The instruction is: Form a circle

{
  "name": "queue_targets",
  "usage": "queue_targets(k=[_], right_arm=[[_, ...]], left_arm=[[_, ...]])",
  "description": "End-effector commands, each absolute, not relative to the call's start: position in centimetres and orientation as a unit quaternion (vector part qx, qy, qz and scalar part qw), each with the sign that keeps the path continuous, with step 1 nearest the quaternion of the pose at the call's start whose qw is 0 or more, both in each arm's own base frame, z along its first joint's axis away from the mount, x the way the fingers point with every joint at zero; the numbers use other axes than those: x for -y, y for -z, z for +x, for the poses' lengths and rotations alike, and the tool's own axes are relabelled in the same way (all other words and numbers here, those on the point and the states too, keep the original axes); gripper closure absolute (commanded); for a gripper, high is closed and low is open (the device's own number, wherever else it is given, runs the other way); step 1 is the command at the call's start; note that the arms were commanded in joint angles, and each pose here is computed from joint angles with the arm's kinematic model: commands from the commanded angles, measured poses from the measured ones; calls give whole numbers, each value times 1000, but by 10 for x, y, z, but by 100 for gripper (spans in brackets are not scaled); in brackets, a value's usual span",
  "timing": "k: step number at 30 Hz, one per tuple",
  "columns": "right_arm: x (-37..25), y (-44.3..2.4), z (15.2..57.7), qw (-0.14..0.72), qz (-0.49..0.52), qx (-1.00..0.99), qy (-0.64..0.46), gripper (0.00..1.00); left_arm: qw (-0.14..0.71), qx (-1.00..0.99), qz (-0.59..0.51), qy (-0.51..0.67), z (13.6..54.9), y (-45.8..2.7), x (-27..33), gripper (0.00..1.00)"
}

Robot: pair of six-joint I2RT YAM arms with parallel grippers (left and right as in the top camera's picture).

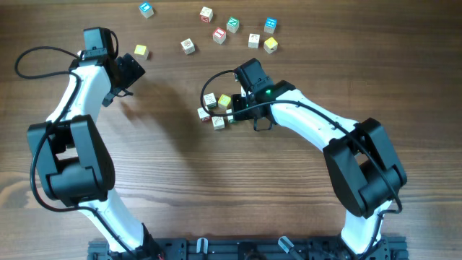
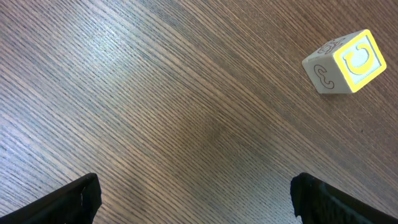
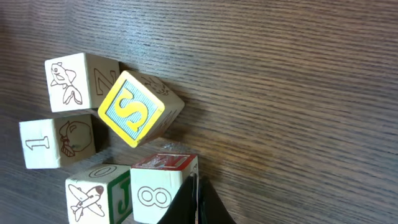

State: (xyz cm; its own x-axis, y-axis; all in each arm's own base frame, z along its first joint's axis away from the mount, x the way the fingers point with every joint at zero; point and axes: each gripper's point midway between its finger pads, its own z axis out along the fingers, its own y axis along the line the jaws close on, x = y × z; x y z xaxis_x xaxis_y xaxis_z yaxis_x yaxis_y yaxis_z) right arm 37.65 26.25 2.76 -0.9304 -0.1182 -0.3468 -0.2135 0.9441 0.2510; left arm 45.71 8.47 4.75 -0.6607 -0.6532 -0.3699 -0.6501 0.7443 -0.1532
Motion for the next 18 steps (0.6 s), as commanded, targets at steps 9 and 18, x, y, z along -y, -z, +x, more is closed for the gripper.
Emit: queue_targets(k=[9, 18], right_arm=[[-266, -20, 377, 165, -86, -972, -146, 96], [-254, -16, 378, 168, -81, -976, -115, 96]], left_arm=[[217, -910, -354, 6, 461, -58, -86, 0], [217, -910, -354, 6, 461, -58, -86, 0]])
